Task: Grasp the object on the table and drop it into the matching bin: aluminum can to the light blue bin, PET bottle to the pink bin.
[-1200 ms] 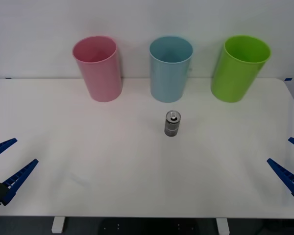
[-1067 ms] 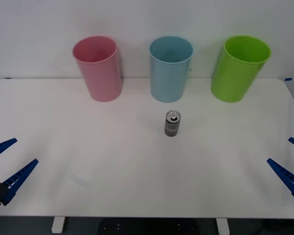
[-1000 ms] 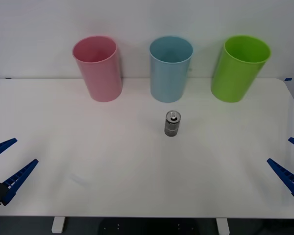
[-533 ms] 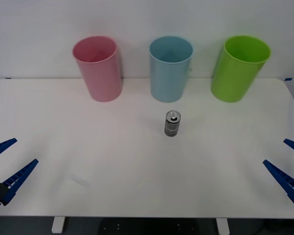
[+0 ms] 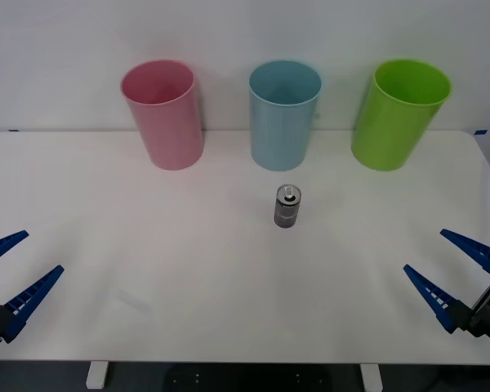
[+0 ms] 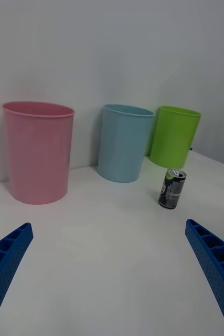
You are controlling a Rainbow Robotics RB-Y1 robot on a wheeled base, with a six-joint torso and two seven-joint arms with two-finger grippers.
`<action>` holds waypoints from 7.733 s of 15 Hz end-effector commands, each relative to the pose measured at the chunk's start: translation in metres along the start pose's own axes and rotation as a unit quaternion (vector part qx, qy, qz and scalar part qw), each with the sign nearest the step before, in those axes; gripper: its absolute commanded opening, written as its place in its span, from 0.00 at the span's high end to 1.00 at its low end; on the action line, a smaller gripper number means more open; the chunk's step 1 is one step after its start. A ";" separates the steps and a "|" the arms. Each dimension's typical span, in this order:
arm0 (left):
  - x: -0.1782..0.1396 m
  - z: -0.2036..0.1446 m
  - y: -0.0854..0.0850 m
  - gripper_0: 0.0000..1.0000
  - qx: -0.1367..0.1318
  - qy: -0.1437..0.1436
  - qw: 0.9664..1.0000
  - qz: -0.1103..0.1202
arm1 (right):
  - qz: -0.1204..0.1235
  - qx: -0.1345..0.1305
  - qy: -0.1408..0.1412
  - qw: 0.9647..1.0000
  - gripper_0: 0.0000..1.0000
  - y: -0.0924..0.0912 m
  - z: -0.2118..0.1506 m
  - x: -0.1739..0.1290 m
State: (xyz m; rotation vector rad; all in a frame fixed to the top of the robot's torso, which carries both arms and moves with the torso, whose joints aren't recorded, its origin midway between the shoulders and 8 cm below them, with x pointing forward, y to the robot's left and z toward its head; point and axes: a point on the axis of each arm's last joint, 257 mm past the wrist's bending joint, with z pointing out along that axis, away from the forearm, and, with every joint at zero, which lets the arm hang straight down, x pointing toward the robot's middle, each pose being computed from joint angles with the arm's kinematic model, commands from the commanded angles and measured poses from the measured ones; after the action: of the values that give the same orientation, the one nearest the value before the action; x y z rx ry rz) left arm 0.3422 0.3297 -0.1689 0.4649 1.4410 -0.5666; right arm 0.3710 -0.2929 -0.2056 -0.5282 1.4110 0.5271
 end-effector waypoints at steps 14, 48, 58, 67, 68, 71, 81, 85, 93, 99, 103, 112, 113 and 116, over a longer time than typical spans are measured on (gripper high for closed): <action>0.000 0.000 0.000 0.00 0.000 0.000 1.000 0.000 | -0.008 0.032 0.041 0.999 0.00 0.027 0.119 0.063; 0.000 0.000 0.000 0.00 0.000 0.000 1.000 0.000 | -0.021 0.053 0.092 0.994 0.00 0.048 0.283 0.114; 0.000 0.000 0.000 0.00 0.000 0.000 1.000 0.000 | -0.014 0.052 0.086 0.995 1.00 0.046 0.282 0.110; 0.000 0.000 0.000 0.00 0.000 0.000 1.000 0.000 | -0.010 0.045 0.049 0.998 1.00 0.026 0.244 0.077; 0.000 0.000 0.000 0.00 0.000 0.000 1.000 0.000 | -0.005 0.044 0.044 0.998 1.00 0.026 0.236 0.070; 0.000 0.000 0.000 0.00 0.000 0.000 1.000 0.000 | 0.012 0.039 0.022 0.999 1.00 0.028 0.218 0.041; 0.000 0.000 0.000 0.00 0.000 0.000 1.000 0.000 | 0.064 -0.005 -0.049 0.997 1.00 0.035 0.209 -0.069; 0.000 0.000 0.000 0.00 0.000 0.000 1.000 0.000 | 0.057 -0.024 -0.068 0.996 1.00 0.029 0.219 -0.115; 0.000 0.000 0.000 0.00 0.000 0.000 1.000 0.000 | 0.039 -0.042 -0.077 0.995 1.00 0.006 0.262 -0.166; 0.000 0.000 0.000 0.00 0.000 0.000 1.000 0.000 | 0.028 -0.023 -0.065 0.997 1.00 -0.026 0.324 -0.181; 0.000 0.000 0.000 0.00 0.000 0.000 1.000 0.000 | 0.031 0.003 -0.057 0.998 1.00 -0.042 0.363 -0.185; 0.000 0.000 0.000 0.00 0.000 0.000 1.000 0.000 | 0.038 0.096 -0.049 0.993 1.00 -0.056 0.422 -0.180; 0.000 0.000 0.000 0.00 0.000 0.000 1.000 0.000 | 0.036 0.106 -0.048 0.993 1.00 -0.058 0.427 -0.181; 0.000 0.000 0.000 0.00 0.000 0.000 1.000 0.000 | 0.031 0.113 -0.046 0.992 1.00 -0.058 0.431 -0.180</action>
State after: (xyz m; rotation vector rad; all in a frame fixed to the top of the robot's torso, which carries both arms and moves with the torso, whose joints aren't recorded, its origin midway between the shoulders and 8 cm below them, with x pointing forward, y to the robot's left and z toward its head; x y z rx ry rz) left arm 0.3422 0.3297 -0.1689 0.4649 1.4410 -0.5666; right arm 0.7245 -0.0727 0.0126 -0.2753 1.3822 0.4290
